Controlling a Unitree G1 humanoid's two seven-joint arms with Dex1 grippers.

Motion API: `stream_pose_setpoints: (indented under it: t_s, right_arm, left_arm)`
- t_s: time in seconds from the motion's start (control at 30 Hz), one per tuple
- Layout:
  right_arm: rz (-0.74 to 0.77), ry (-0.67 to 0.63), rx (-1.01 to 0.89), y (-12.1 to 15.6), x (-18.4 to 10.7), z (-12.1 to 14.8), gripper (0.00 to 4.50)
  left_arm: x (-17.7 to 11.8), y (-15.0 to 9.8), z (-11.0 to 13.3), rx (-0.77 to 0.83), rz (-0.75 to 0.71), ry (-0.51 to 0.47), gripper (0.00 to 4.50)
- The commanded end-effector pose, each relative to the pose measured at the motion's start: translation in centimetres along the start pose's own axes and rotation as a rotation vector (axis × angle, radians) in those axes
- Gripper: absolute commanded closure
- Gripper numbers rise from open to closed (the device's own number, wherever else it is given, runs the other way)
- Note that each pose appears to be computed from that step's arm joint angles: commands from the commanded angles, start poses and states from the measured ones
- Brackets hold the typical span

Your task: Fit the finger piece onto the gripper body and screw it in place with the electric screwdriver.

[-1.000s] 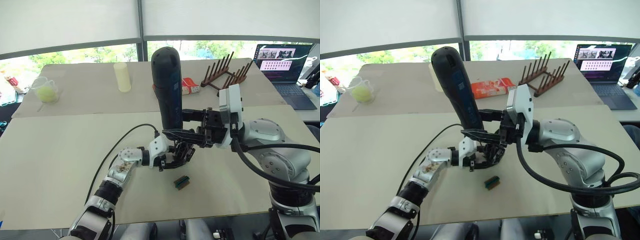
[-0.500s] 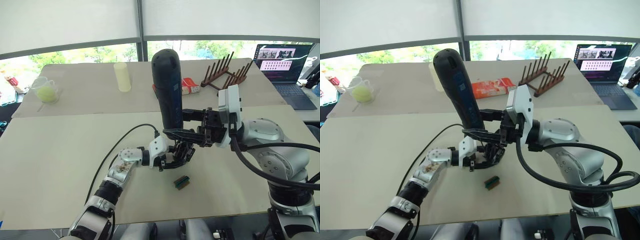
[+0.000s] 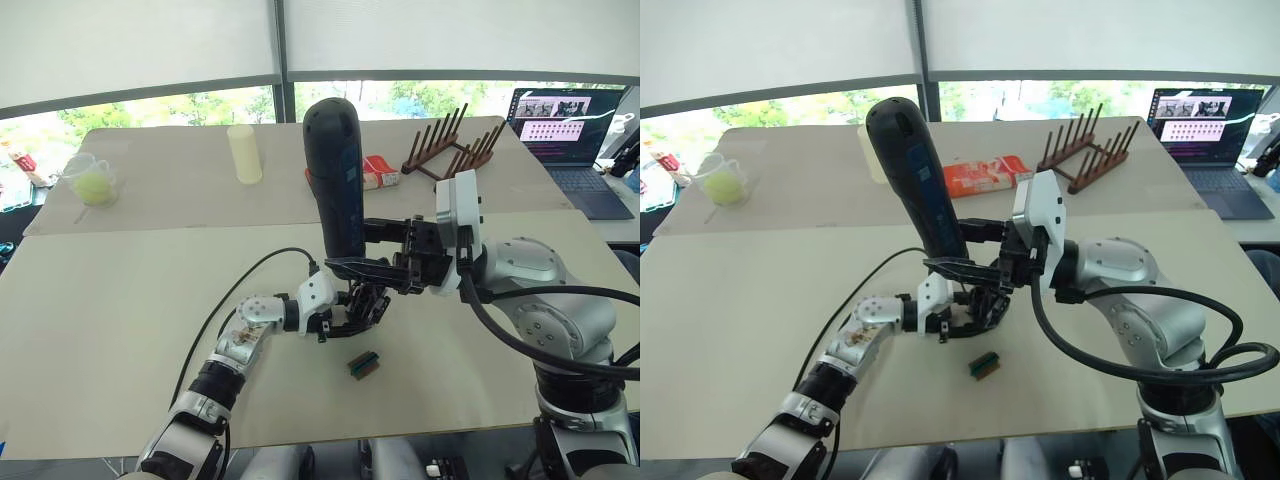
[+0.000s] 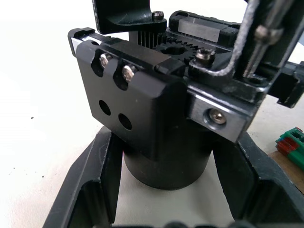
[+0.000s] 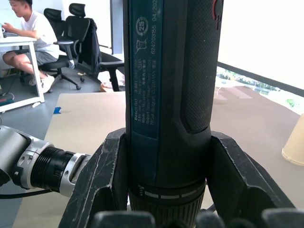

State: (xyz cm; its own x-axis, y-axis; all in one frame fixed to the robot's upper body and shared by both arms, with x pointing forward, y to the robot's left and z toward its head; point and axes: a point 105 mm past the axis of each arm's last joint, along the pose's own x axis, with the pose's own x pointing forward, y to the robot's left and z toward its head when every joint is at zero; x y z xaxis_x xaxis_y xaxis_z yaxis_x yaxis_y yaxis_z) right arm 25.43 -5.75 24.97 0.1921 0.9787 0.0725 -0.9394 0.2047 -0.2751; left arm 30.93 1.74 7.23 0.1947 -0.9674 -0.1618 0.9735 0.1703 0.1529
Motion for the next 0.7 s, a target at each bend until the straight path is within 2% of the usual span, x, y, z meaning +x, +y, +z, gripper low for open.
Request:
stream_pose_setpoints:
  t_s: [0.03, 0.7]
  right_arm:
    - [0.016, -0.051, -0.054, 0.52, 0.10, 1.44, 2.61]
    - [0.023, -0.064, -0.062, 0.82, 0.19, 2.02, 2.61]
  left_arm:
    - [0.15, 0.30, 0.66, 0.017, -0.001, -0.015, 2.23]
    - [0.14, 0.30, 0.63, 0.019, -0.004, -0.013, 2.23]
